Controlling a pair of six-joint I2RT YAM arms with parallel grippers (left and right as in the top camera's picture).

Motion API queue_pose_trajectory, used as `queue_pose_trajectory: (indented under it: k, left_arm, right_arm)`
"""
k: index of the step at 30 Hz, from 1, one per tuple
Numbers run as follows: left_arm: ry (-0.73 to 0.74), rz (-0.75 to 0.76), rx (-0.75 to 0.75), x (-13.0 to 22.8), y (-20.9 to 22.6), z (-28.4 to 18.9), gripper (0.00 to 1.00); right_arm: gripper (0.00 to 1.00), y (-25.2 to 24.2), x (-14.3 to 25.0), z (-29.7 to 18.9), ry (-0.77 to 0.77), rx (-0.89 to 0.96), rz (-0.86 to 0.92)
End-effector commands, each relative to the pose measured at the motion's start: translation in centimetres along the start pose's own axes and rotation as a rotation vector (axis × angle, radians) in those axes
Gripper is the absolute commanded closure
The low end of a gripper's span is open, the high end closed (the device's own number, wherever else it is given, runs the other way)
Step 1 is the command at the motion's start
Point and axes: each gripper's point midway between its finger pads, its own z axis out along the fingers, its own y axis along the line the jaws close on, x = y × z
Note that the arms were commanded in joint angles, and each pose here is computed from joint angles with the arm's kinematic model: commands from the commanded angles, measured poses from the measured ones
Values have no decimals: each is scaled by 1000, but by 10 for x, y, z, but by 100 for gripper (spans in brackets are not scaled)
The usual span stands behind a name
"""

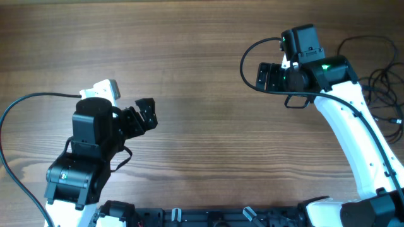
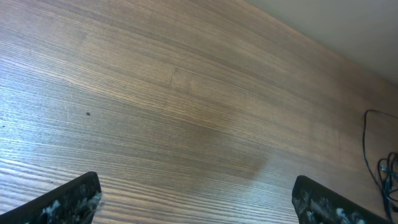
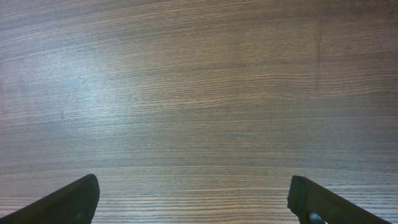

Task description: Untangle cables

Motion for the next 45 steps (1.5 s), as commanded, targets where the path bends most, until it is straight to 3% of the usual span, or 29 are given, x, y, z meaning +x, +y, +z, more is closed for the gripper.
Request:
queue_pose_trajectory:
  k: [1, 10, 16, 21, 27, 32, 39, 42, 45]
  left_arm:
    - [1, 18, 16, 0, -4, -1, 0]
    - [12, 42, 41, 8, -9, -10, 0]
    - [-2, 186, -98, 30, 26, -24, 0]
    - [-258, 144, -26, 20, 35, -13, 0]
    - [-721, 95, 196, -9, 29, -8, 0]
    - [-865, -24, 175, -3, 66, -7, 0]
    - [-705, -63, 26, 33, 105, 24, 0]
    - [-669, 82, 53, 39, 92, 28, 0]
    - [-655, 85, 86, 41, 87, 29, 0]
  right_arm:
    - [0, 0, 0, -1, -6, -1, 12]
    - [0, 1, 0, -1, -7, -2, 12]
    - [0, 3, -7, -1, -33, -12, 13]
    - [0, 4, -10, -1, -47, -17, 14]
    - [0, 4, -10, -1, -47, -17, 13]
    - [0, 4, -10, -1, -47, -17, 13]
    - [0, 4, -10, -1, -47, -17, 13]
    - [0, 4, -10, -1, -47, -17, 13]
    - [0, 4, -10, -1, -47, -17, 13]
